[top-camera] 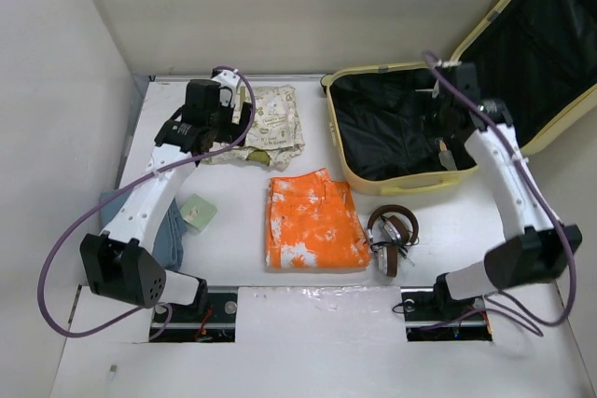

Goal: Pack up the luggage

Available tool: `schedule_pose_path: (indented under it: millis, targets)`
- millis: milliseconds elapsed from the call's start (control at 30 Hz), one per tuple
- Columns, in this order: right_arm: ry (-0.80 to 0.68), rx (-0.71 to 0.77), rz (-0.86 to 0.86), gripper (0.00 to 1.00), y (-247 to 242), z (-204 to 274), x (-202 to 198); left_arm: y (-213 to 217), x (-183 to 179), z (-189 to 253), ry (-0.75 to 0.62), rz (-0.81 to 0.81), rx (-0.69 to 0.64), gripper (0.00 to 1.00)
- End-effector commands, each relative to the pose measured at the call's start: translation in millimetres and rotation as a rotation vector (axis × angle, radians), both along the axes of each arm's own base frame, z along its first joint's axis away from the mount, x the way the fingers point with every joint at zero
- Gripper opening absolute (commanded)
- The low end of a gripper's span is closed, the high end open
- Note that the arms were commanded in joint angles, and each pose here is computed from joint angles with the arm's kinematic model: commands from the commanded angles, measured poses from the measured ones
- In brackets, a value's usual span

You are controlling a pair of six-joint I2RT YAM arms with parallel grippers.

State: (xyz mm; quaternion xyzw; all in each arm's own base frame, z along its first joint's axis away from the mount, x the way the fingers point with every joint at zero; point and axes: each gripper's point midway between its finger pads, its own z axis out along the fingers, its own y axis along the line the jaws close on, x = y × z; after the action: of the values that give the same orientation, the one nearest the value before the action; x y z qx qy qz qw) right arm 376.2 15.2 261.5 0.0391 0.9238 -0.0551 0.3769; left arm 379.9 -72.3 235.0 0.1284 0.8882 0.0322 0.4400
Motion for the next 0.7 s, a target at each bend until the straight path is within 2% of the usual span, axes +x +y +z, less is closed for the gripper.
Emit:
schedule_pose_path:
  millis: [0, 133, 267, 300, 333, 433, 667]
  targets:
    - [0.120, 0.138, 0.004, 0.86, 40.7, -55.2, -46.5, -2.8, -9.6, 18.7, -0.064, -0.026, -0.024, 1.00]
    - [0.187, 0.233, -0.012, 0.78, 61.8, -99.0, -102.9, -4.5, -18.5, 27.9, -0.095, -0.039, -0.052, 1.00]
    - [0.219, 0.298, -0.043, 0.54, 67.2, -133.7, -134.1, -7.4, -26.0, 29.5, -0.108, -0.062, -0.072, 1.00]
    - [0.207, 0.314, -0.056, 0.45, 68.1, -137.6, -133.9, -7.2, -28.3, 34.6, -0.121, -0.057, -0.083, 1.00]
    - [0.233, 0.323, -0.073, 0.41, 69.9, -152.1, -143.2, -6.6, -30.4, 39.2, -0.135, -0.057, -0.087, 1.00]
    - [0.228, 0.350, -0.088, 0.41, 75.8, -164.5, -146.2, -7.4, -33.4, 44.2, -0.154, -0.065, -0.097, 1.00]
    - [0.233, 0.250, -0.168, 0.42, 56.3, -183.5, -147.3, -7.0, -40.6, 57.8, -0.193, -0.074, -0.111, 1.00]
